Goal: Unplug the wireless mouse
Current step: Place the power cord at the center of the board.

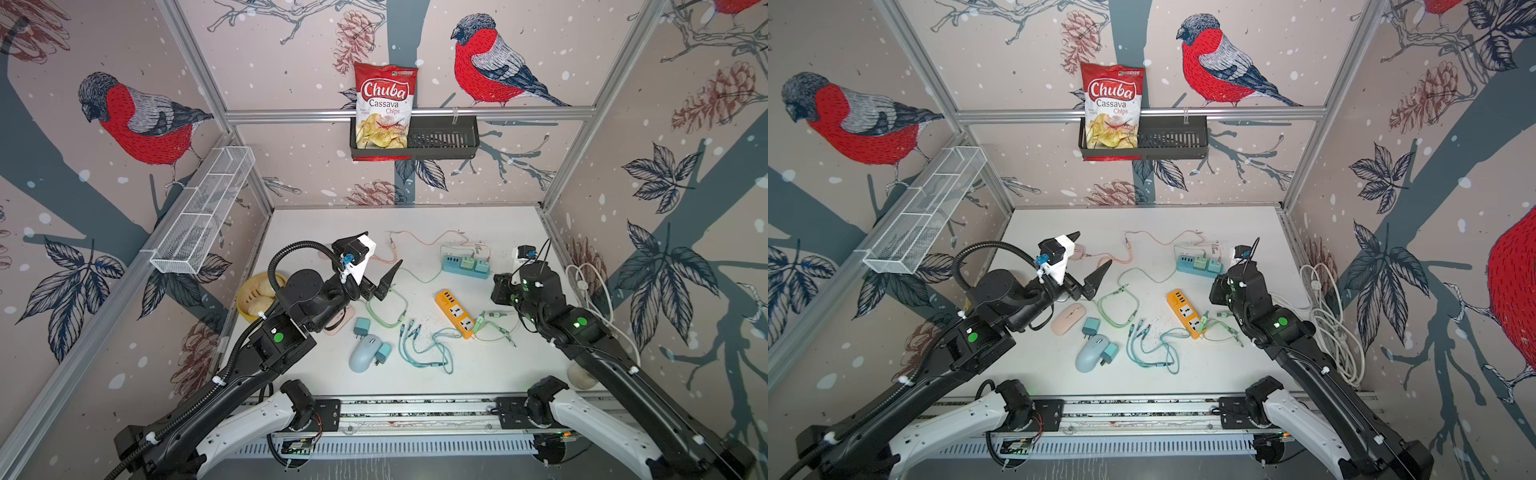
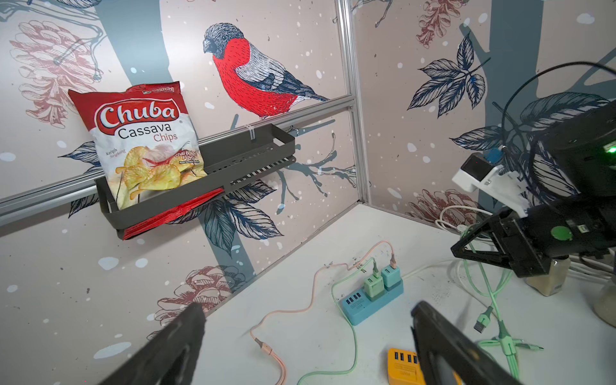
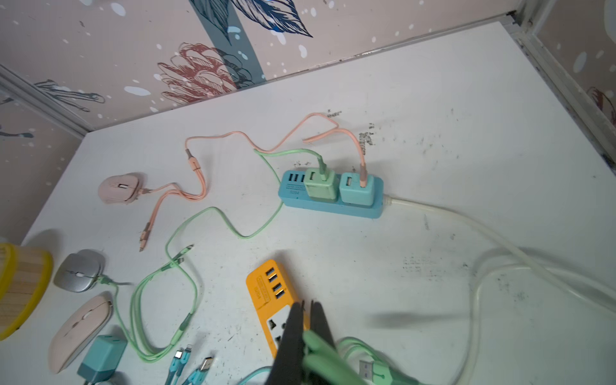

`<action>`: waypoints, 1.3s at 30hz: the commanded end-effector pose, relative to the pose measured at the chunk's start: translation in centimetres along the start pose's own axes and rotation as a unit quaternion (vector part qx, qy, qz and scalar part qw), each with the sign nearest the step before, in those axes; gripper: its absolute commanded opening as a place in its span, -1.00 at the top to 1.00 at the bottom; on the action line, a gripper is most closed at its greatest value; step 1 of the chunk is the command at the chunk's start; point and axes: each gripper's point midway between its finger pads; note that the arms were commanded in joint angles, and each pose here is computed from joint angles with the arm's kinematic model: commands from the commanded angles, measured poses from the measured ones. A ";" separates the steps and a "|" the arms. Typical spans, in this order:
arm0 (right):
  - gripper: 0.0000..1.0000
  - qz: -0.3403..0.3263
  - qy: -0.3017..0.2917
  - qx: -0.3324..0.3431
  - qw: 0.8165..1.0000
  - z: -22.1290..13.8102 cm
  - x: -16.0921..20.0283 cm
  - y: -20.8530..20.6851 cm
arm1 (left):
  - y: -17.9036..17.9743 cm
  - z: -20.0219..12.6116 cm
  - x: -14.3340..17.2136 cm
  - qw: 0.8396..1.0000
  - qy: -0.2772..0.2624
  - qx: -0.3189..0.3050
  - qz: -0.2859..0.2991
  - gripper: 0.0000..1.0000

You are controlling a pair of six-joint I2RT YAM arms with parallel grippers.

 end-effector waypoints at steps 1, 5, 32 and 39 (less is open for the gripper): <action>1.00 0.022 -0.021 0.005 1.000 0.7 -0.6 -0.8 | -0.4 -0.2 -1.5 0.999 -0.030 0.012 -0.006 -0.93; 1.00 0.040 -0.023 0.048 0.998 1.6 -0.5 -3.2 | -0.4 -0.3 -1.4 1.000 -0.028 0.012 -0.003 -0.93; 0.33 0.109 0.123 -0.033 0.986 9.2 7.0 -2.5 | -0.9 0.2 -0.5 1.000 -0.015 0.026 -0.003 -0.93; 0.01 0.098 0.170 -0.056 0.979 11.6 6.4 -1.6 | -0.9 -0.3 -0.6 0.999 -0.018 0.027 -0.010 -0.93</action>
Point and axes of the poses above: each gripper's point midway between its finger pads, its own z axis out along the fingers, its own y axis along the line the jaws close on, x = y × z, and after that the axes turned 13 degrees about -z, right-handed
